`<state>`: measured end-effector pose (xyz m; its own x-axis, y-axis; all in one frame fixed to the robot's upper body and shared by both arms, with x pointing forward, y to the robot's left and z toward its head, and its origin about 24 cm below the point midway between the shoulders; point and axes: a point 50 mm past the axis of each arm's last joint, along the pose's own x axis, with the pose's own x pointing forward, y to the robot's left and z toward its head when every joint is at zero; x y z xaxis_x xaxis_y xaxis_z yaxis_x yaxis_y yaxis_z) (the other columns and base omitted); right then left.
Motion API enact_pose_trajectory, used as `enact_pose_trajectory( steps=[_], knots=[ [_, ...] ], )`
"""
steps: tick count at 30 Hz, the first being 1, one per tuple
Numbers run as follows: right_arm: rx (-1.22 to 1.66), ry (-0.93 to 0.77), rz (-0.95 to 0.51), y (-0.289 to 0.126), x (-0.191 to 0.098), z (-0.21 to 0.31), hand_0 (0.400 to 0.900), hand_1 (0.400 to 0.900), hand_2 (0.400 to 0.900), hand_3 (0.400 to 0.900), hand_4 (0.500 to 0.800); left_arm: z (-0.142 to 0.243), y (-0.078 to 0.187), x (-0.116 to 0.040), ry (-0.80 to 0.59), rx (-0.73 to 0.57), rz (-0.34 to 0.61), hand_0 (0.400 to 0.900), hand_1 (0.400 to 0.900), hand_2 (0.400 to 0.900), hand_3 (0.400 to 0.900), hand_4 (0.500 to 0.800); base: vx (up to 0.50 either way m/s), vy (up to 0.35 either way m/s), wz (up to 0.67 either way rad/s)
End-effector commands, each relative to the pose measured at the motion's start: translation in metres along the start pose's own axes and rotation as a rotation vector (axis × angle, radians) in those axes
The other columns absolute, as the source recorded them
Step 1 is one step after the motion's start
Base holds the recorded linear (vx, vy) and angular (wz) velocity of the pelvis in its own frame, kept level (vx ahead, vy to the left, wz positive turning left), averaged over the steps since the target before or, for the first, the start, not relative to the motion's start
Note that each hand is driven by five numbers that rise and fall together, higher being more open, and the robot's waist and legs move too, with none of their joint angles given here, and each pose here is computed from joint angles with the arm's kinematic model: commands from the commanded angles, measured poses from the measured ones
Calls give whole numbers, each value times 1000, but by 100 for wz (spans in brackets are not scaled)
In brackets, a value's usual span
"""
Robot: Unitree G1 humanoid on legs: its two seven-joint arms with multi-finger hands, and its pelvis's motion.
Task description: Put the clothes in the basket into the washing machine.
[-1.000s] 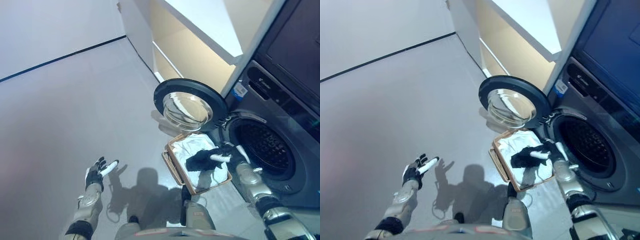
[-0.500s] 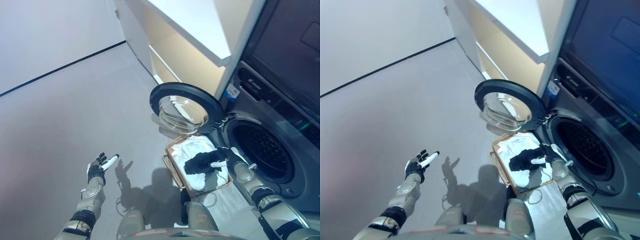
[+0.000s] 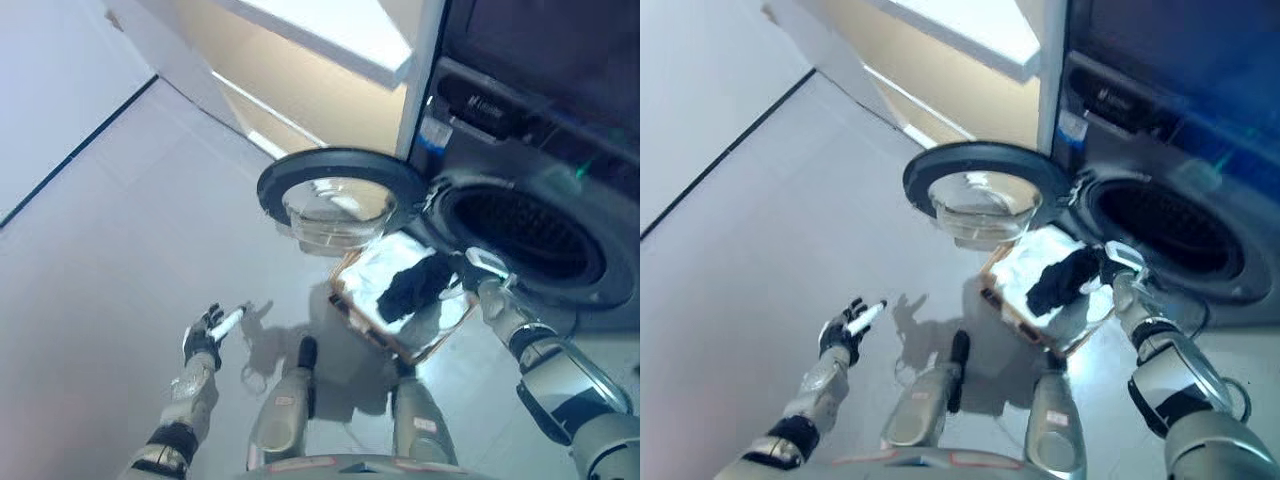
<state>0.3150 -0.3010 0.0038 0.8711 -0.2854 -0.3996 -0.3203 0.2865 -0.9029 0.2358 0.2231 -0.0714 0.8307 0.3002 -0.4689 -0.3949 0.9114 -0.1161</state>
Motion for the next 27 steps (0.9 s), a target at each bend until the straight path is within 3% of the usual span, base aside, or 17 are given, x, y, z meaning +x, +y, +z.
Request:
enact_pose_trajectory(
  steps=[1, 7, 15, 27],
  knots=[
    [-166, -102, -184, -60, 7, 19, 900, 900, 900, 900, 800, 68, -3, 4, -313, -32, -41, 900, 900, 900, 900, 800, -128, 65, -14],
    [-383, -105, -287, -99, 3, 10, 900, 900, 900, 900, 800, 101, -26, -6, -455, -89, -134, 900, 900, 900, 900, 800, -91, -20, 16],
    [-616, -17, -399, -145, -9, -18, 900, 900, 900, 900, 800, 100, -42, -10, -459, -69, -190, 900, 900, 900, 900, 800, -40, -47, 16],
    [-769, -55, -431, -162, -14, -16, 900, 900, 900, 900, 800, 137, -53, -13, -588, -58, -257, 900, 900, 900, 900, 800, -9, -47, 12]
  ],
)
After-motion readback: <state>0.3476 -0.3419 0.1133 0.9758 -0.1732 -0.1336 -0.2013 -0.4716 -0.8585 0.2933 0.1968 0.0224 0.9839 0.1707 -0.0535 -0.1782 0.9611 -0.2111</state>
